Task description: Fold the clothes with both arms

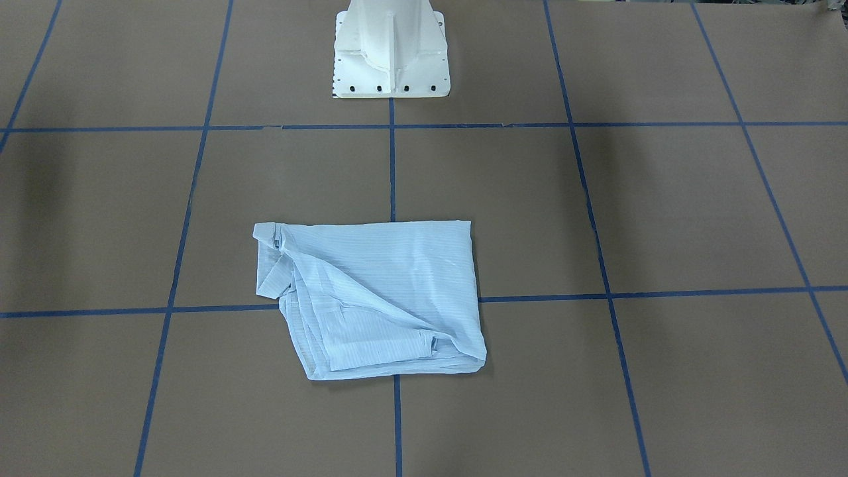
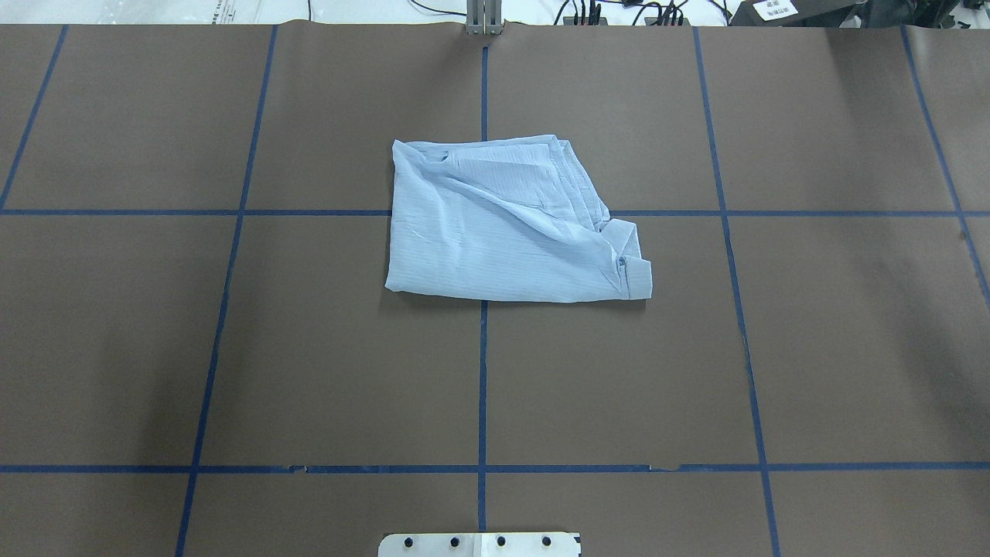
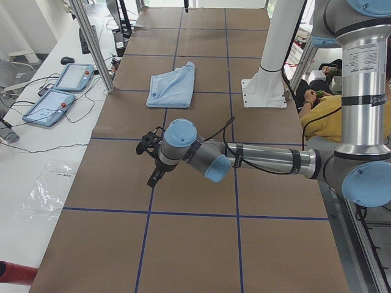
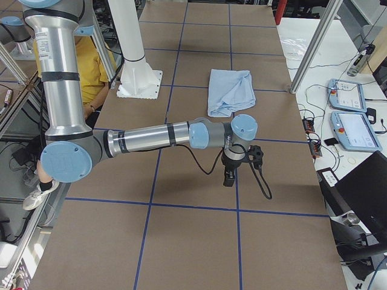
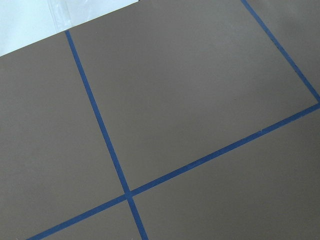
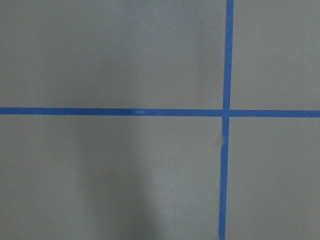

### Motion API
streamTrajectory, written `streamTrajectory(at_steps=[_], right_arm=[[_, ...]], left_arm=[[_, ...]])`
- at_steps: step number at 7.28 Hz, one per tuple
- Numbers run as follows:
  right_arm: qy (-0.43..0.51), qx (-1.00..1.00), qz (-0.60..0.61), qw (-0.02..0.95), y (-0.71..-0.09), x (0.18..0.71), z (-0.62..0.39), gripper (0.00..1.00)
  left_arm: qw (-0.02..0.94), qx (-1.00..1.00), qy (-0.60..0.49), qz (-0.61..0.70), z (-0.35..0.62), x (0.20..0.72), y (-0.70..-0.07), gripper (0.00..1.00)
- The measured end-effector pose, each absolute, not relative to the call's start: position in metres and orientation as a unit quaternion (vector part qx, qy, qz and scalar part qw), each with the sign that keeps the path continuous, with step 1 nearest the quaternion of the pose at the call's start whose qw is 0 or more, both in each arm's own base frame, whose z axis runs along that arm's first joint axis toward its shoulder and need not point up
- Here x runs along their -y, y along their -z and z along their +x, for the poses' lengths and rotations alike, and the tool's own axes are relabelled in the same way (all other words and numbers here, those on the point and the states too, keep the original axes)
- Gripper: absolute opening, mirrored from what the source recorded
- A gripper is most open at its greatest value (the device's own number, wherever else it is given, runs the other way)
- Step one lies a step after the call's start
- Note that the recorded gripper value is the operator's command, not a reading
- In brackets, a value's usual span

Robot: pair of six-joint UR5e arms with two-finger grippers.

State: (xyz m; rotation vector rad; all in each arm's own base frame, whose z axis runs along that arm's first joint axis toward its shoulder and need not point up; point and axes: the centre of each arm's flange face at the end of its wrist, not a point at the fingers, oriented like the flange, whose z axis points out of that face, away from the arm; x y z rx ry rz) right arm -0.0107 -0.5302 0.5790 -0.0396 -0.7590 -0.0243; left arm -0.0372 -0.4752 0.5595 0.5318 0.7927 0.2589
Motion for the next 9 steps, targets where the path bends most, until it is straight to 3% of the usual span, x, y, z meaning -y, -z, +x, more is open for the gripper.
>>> streamTrajectory(at_steps=[9], right_arm=[[0.020, 0.374, 0.000, 0.927, -0.5777, 0.5319, -0.0111, 1.00]], left_arm=[[0.879, -0.382, -0.126, 0.257, -0.0369, 0.4746, -0.5568, 1.00]])
